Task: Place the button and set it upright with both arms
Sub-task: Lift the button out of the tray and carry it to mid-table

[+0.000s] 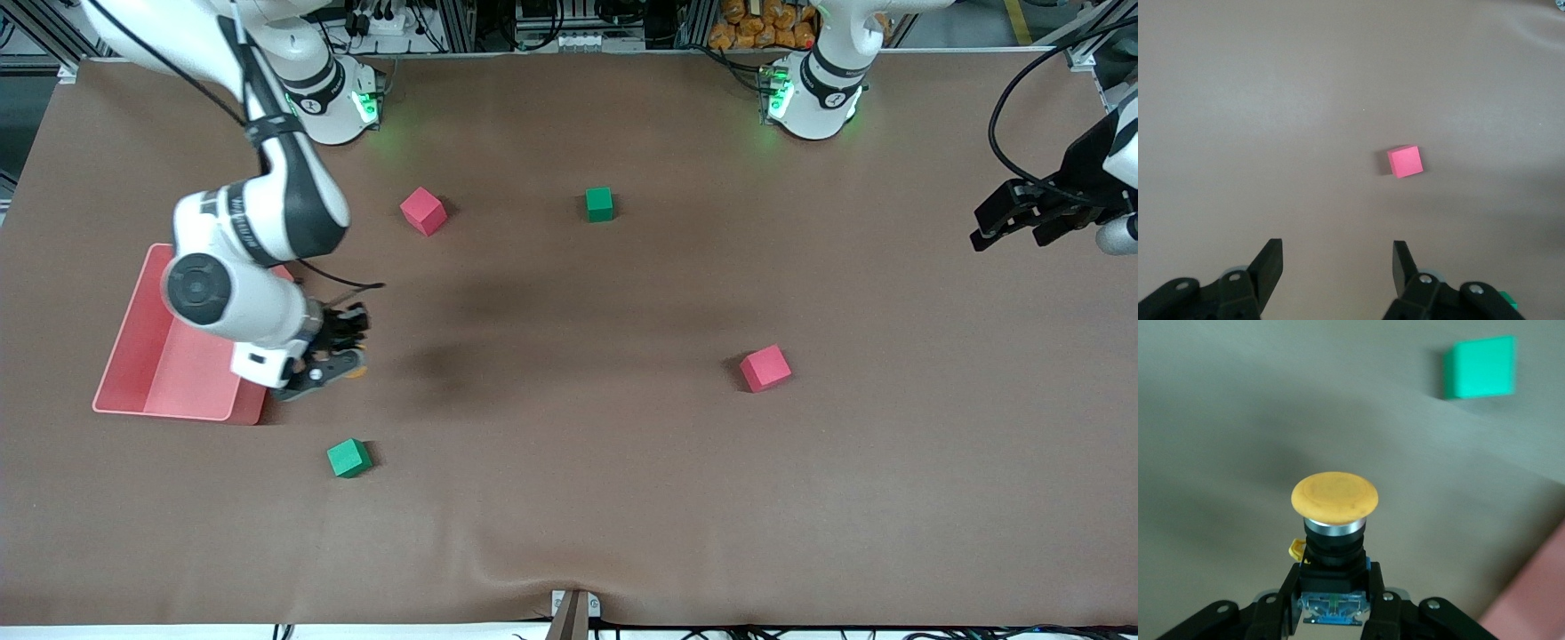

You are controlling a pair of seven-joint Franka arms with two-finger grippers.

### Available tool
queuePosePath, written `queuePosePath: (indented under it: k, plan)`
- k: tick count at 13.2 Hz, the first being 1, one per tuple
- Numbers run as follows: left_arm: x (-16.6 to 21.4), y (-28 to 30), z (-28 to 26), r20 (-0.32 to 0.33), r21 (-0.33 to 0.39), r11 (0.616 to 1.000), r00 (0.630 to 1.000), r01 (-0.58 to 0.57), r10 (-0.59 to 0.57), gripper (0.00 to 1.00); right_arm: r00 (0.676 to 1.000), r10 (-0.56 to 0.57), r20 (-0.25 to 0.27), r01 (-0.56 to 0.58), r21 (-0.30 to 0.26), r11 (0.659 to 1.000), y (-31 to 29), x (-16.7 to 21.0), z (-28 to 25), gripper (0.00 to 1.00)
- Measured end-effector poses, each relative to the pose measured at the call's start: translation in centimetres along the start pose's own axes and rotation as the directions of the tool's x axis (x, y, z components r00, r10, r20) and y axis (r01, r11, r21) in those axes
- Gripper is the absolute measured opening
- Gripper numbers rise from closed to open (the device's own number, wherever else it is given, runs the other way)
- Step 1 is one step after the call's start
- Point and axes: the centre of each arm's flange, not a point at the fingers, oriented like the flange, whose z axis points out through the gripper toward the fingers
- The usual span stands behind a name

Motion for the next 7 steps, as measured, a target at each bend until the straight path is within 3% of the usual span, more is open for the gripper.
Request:
queuePosePath:
  k: [3,7]
  plan:
    - [0.1,0.0,0.3,0.005,0.001,1.0,1.0,0.0,0.0,0.75,0.996,0.087,-0.011,-0.087,0.036,0.996,-6.5,3.0,1.3,0.41]
    - [0.2,0.0,0.5,0.009,0.001,1.0,1.0,-0.004,0.004,0.75,0.989,0.145,-0.023,-0.144,0.027,0.989,-16.8,6.3,5.5,0.41]
